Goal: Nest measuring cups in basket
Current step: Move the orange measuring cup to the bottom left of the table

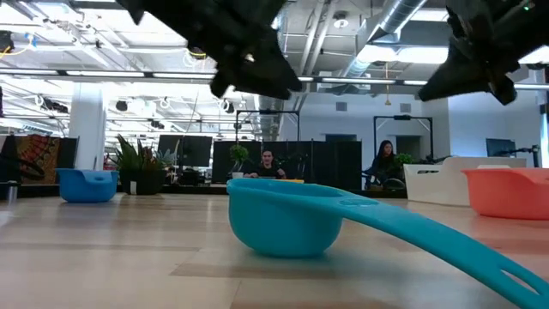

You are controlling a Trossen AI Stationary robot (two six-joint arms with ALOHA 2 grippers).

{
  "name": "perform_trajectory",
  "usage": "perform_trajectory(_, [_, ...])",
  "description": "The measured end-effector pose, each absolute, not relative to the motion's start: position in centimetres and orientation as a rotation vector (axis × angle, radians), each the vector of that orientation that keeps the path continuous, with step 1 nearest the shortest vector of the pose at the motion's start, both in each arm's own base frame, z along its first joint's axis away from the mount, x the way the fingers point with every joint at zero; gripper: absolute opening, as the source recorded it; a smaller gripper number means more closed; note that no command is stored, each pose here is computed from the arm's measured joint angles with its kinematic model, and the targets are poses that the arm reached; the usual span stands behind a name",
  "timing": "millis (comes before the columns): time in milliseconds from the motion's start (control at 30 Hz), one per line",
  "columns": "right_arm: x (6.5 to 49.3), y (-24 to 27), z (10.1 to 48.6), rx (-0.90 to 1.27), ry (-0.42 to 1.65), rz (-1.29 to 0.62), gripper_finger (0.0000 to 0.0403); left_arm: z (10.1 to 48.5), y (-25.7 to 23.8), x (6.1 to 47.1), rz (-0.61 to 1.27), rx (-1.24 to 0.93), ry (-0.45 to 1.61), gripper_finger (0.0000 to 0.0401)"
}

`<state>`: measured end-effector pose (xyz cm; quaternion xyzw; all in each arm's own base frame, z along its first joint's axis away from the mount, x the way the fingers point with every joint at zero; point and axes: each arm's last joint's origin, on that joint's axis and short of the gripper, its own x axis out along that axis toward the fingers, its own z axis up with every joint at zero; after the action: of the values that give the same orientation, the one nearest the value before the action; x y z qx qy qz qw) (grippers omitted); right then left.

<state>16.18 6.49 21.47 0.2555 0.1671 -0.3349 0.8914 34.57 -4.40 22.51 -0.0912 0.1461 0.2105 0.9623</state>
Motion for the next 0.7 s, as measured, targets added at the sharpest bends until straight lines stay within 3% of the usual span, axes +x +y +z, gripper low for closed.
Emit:
perform_trajectory(400, [14.9,5.6,22.6,0.534,0.591,-0.808,0.0009,21.0,-1.2,40.5,0.329,-0.281,0.332,0.0129])
perform_trajectory(700, [14.0,5.4,24.4,0.522,0.757,-0.844,0.0056,19.5,-1.4,45.3,0.329,-0.28,0.331,0.0129])
